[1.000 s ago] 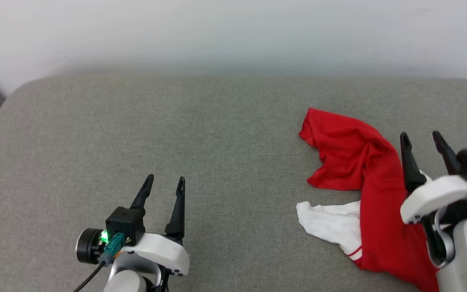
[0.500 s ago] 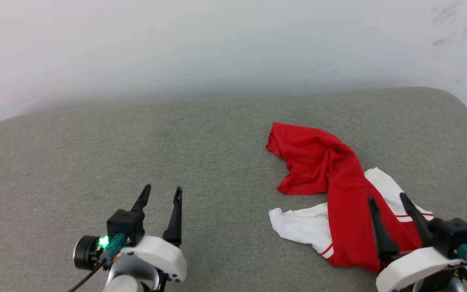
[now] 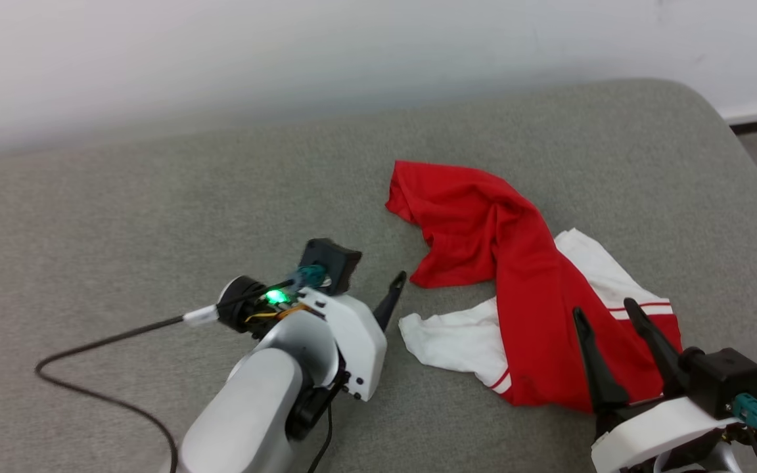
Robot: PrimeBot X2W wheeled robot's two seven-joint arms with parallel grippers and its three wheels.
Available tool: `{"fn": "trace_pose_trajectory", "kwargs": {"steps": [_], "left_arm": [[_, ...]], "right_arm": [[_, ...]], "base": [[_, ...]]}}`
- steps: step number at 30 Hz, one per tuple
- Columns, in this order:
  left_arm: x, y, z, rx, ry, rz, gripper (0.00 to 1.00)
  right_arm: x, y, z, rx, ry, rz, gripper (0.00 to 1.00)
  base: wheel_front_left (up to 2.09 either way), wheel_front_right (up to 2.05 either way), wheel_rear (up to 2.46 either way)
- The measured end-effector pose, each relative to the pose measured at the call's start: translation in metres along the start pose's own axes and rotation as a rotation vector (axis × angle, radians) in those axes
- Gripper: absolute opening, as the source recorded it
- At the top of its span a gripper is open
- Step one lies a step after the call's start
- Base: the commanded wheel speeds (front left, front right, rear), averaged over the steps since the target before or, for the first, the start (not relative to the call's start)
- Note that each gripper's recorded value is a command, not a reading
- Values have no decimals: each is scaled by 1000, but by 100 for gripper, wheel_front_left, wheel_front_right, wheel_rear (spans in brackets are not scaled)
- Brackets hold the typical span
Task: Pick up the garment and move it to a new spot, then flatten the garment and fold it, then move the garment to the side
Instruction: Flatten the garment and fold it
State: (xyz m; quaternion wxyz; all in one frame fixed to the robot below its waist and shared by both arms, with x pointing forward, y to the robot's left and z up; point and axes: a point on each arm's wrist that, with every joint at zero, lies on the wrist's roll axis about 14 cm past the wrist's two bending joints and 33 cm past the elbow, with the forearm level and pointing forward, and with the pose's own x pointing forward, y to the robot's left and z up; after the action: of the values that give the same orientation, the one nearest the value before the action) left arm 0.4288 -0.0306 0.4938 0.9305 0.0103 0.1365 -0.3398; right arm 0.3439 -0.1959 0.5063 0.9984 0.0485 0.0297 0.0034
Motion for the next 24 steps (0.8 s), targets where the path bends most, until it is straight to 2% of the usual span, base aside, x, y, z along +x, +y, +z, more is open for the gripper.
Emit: {"fn": "trace_pose_trajectory", "kwargs": {"steps": [8,12,15,16,17,18,24], "left_arm": [[35,-31,-65,74,331,-191,100],[36,-34,-105,109,520,-232,100],[38,-33,-115,128,603,-245,100],[37,-34,-118,135,626,-250,67],[37,-35,-118,136,634,-253,29],[37,-35,-117,136,635,-255,0],[37,-32,-96,130,500,-227,0]], "right_arm": [[15,-14,-22,16,49,-45,100],[18,-22,-32,23,74,-69,100],[16,-25,-37,31,83,-79,100],[16,-25,-38,33,86,-81,100],[16,-25,-38,37,86,-82,100],[16,-25,-38,40,84,-82,100],[17,-27,-35,48,76,-83,100]], "base": [[0,0,0],[0,0,0],[0,0,0],[0,0,0],[0,0,0],[0,0,0],[0,0,0]]}}
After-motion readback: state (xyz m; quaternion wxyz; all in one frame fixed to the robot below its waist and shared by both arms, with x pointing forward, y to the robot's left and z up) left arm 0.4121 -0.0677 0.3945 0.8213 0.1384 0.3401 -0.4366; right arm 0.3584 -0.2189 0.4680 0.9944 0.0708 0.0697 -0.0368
